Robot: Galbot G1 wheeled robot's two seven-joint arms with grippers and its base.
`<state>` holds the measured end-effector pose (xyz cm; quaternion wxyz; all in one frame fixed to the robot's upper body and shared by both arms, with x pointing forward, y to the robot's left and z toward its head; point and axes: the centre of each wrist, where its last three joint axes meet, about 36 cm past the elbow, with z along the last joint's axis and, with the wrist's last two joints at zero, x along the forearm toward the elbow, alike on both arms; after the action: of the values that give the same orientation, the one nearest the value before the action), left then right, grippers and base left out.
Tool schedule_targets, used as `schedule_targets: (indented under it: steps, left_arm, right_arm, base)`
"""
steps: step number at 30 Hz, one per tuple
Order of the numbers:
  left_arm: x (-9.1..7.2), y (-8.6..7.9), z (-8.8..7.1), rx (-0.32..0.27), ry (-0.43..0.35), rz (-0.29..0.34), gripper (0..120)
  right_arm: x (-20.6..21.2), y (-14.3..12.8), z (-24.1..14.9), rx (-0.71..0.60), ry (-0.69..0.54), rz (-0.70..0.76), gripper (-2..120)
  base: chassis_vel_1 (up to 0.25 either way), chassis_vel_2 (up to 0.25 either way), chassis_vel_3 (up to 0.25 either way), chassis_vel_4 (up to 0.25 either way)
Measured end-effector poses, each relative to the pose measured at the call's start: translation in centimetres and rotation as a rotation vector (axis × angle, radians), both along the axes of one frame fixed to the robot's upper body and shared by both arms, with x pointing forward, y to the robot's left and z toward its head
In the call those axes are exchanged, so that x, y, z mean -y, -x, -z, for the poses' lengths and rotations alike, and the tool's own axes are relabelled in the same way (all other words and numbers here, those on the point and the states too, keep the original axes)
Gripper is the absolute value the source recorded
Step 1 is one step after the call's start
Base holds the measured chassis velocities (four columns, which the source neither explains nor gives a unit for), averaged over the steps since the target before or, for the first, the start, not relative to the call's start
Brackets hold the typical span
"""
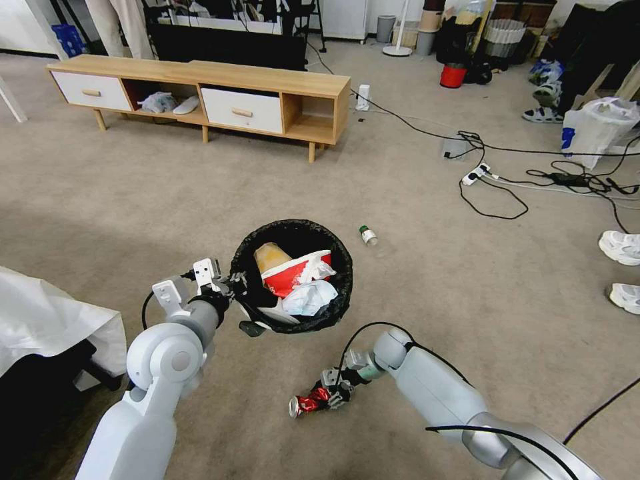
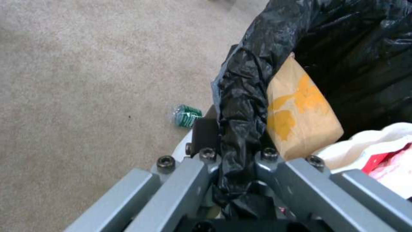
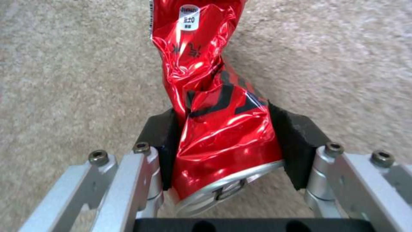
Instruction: Pick up the trash bin and place the garbage on the floor into it.
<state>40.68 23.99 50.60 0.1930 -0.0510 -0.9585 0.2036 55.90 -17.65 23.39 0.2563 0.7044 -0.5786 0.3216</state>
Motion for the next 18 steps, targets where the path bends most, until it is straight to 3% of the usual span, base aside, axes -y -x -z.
schedule_targets:
  steps: [6,16,18]
  left_arm:
    - [-0.1,0.0,-0.2,0.005,-0.003,-0.001,3]
    - [-0.1,0.0,-0.7,0.016,-0.003,0.002,3]
    - [-0.3,0.1,-0.8,0.018,-0.005,0.001,3]
  right_arm:
    - [1.5,-0.6,-1.2,0.019,-0.013,0.02,46]
    - [7.6,-2.1,-3.7,0.069,-0.001,0.111,46]
    - [10.5,-2.0,-4.5,0.084,0.005,0.152,46]
  base:
    - [0.0,0.0,0.0,0.0]
    - [0.0,0.0,0.0,0.0]
    - [0.0,0.0,0.0,0.0]
